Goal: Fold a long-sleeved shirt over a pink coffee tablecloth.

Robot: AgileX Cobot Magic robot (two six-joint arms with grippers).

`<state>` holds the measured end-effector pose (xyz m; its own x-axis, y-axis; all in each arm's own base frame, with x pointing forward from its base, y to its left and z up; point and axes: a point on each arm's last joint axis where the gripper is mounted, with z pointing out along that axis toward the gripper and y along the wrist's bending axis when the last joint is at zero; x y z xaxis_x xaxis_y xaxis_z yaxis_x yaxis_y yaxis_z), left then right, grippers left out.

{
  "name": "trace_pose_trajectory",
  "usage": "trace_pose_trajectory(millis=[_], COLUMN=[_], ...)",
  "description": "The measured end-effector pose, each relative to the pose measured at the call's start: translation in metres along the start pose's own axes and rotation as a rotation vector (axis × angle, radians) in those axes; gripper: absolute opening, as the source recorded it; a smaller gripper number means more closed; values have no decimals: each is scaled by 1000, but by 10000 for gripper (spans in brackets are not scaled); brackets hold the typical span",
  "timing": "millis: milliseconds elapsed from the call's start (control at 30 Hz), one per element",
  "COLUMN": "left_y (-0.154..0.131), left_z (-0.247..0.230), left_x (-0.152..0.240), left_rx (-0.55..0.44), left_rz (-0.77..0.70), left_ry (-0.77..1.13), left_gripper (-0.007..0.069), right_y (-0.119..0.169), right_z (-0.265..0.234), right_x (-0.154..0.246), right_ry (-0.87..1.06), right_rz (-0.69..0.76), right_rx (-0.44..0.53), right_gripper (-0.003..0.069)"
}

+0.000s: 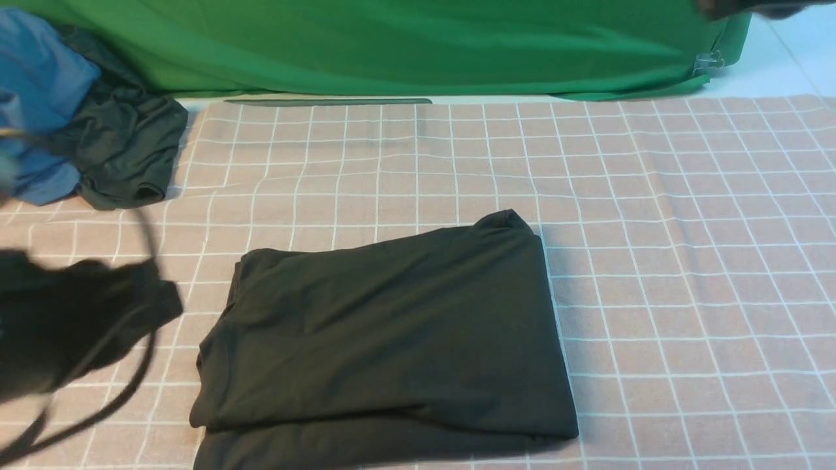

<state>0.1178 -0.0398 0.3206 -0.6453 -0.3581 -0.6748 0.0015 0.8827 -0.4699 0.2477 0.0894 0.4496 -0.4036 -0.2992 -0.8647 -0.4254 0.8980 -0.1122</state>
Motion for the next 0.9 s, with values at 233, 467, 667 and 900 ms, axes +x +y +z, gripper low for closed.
trace_pose_trajectory(millis=[233,467,667,900], left_y=[12,25,31,36], left_z=[-65,-88,-79,-66], left_x=[34,55,62,66], left_rx=[149,180,156,140], left_rz=[31,81,86,86], left_ry=[-253,-396,-373,-357], left_gripper=[14,14,14,14], right_y=[11,21,27,29], right_z=[-85,-130,-157,-168], right_x=[58,124,160,171], right_ry=[-377,-658,-860,-920], right_rz=[43,61,58,58], right_rx=[66,105,132,139], right_gripper=[35,35,35,44])
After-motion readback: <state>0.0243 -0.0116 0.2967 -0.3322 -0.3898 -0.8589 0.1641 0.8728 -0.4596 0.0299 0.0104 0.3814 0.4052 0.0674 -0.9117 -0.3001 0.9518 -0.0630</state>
